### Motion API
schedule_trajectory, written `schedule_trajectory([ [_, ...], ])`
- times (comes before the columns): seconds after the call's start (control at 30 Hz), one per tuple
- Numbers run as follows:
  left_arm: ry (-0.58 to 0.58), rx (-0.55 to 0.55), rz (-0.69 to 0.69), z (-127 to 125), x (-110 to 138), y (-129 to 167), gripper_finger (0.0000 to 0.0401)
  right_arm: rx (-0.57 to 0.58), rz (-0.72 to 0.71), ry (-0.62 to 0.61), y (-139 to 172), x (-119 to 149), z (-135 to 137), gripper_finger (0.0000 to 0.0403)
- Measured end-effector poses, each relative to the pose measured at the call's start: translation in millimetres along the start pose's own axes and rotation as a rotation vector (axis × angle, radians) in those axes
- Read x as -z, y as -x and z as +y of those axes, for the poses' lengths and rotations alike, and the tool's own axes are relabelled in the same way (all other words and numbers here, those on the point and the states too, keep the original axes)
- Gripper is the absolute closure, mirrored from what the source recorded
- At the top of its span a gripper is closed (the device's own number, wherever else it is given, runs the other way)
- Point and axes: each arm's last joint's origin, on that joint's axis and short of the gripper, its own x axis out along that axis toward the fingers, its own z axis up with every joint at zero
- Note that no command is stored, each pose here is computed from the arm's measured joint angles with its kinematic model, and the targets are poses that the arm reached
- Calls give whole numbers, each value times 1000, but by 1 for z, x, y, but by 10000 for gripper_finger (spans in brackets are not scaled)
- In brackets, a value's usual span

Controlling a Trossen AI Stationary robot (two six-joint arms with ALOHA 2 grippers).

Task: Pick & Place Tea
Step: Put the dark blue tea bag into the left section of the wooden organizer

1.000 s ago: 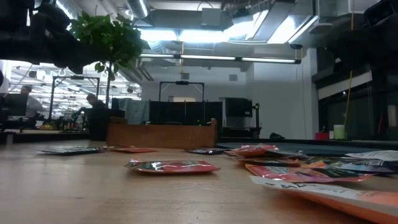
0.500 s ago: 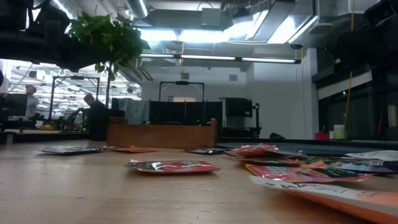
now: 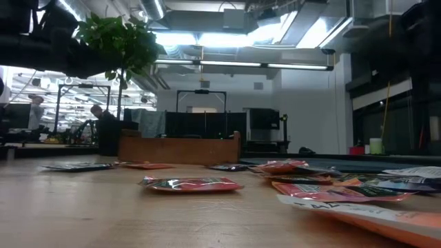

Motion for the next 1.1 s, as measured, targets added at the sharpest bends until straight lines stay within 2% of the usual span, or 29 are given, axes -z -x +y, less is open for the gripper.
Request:
schedule_trajectory([
  [0.1,14,-37,51,0,1,-3,398,196,-17,29,0,-1,-6,281],
  [0.37,-9,-84,155,-2,-29,-21,399,185,-52,73,1,-13,-6,393],
  [0.53,-59,-91,260,-9,-39,-42,399,187,-58,115,0,-31,-5,396],
  [0.7,-94,-77,323,-15,-50,-62,398,203,-6,142,-8,-43,-4,396],
  [0.93,-106,-66,406,-21,-67,-80,398,265,162,151,-29,-55,-6,399],
  [1.1,-65,3,466,-26,-73,-90,398,235,274,165,-50,-66,-7,394],
])
